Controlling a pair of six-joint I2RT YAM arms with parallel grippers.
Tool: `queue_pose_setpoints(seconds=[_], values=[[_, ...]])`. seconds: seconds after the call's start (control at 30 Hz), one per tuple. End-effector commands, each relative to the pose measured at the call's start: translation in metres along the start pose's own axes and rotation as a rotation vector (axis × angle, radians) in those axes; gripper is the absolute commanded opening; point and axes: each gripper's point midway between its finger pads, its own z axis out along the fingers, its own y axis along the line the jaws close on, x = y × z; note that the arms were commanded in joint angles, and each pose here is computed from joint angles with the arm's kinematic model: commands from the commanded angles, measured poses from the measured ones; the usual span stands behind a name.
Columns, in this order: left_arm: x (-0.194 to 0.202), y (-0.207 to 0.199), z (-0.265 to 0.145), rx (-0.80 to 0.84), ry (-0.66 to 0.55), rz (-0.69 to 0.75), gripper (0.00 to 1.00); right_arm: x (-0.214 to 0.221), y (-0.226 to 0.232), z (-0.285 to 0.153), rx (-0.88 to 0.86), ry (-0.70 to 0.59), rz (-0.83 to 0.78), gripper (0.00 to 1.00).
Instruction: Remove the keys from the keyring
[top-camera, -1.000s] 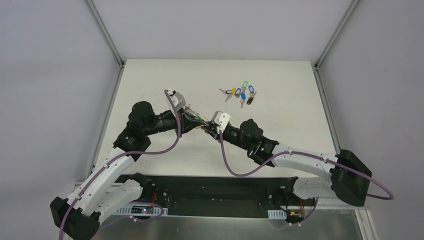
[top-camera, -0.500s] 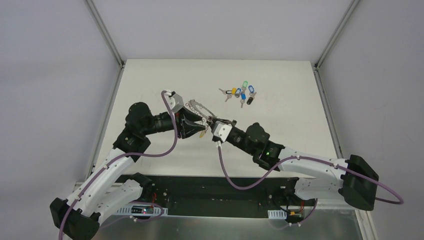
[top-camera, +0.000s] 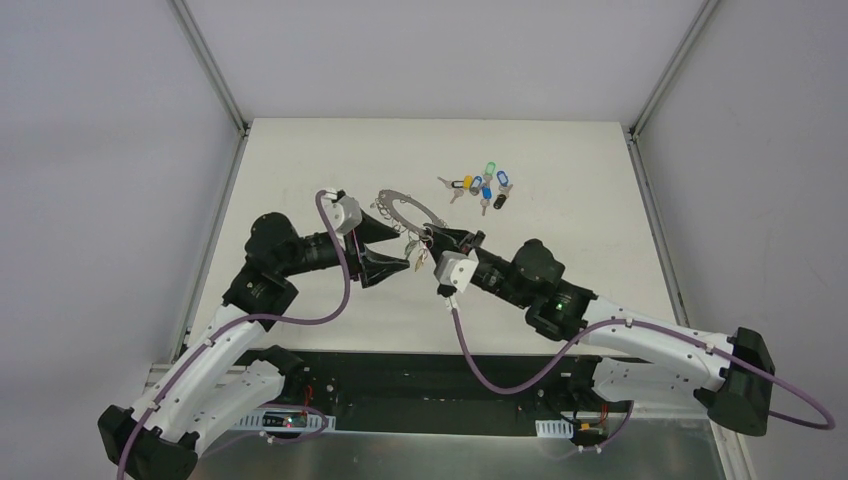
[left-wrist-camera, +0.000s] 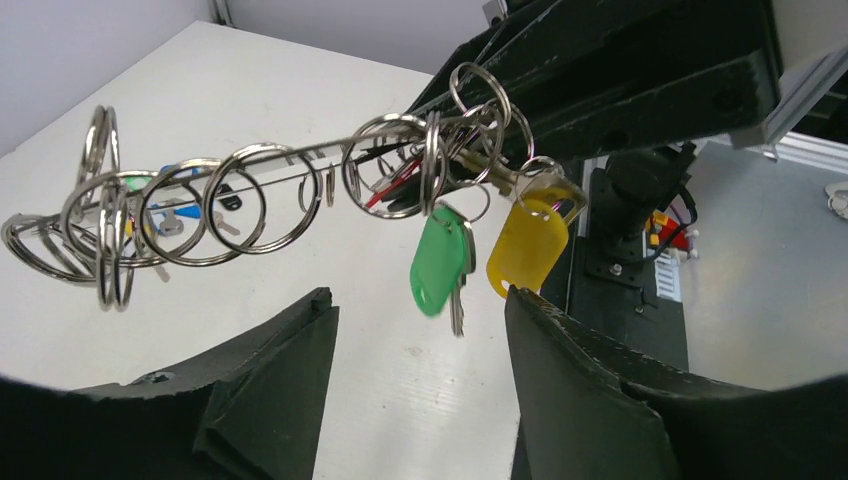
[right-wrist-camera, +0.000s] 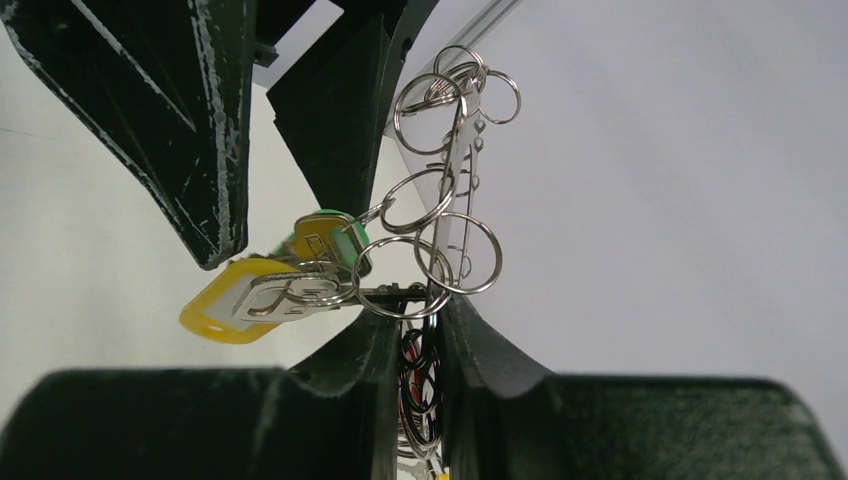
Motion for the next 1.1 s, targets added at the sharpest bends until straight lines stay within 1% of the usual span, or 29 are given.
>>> queue_pose_setpoints(seconds=[0.0, 0.13, 0.27, 0.37, 0.43, 0.53, 0.6, 0.7, 0.87, 0.97, 1.0, 1.07], values=[[-0.008, -0.011, 0.001, 0.08, -0.05, 0.082, 0.66, -0.045, -0.025, -0.007, 0.019, -0.128, -0.023, 0.0], [-0.008, -0.015, 0.003, 0.12, -0.069, 0.09, 0.68, -0.05, -0.019, -0.01, -0.026, -0.145, -0.017, 0.0], [-0.008, -0.016, 0.004, 0.128, -0.079, 0.099, 0.67, -0.055, -0.015, -0.012, -0.057, -0.164, -0.004, 0.0], [-0.008, -0.022, 0.005, 0.171, -0.086, 0.089, 0.66, -0.057, -0.013, -0.01, -0.062, -0.174, 0.004, 0.0], [-0.008, -0.026, 0.007, 0.205, -0.081, 0.075, 0.62, -0.056, -0.011, -0.007, -0.064, -0.18, 0.006, 0.0], [-0.007, -0.026, 0.008, 0.221, -0.073, 0.061, 0.49, -0.056, -0.01, -0.004, -0.065, -0.182, 0.009, 0.0], [-0.006, -0.026, 0.009, 0.221, -0.07, 0.057, 0.46, -0.056, -0.01, -0.002, -0.061, -0.181, 0.01, 0.0], [-0.006, -0.024, 0.01, 0.217, -0.069, 0.052, 0.48, -0.055, -0.012, 0.0, -0.05, -0.18, 0.013, 0.0], [-0.006, -0.024, 0.01, 0.216, -0.068, 0.051, 0.56, -0.054, -0.013, 0.002, -0.039, -0.18, 0.014, 0.0], [-0.005, -0.025, 0.01, 0.224, -0.068, 0.051, 0.56, -0.053, -0.013, 0.002, -0.033, -0.177, 0.016, 0.0], [-0.005, -0.026, 0.01, 0.23, -0.067, 0.049, 0.5, -0.052, -0.014, 0.003, -0.028, -0.173, 0.016, 0.0], [-0.005, -0.027, 0.01, 0.235, -0.067, 0.051, 0.29, -0.05, -0.017, 0.004, -0.008, -0.162, 0.016, 0.0]])
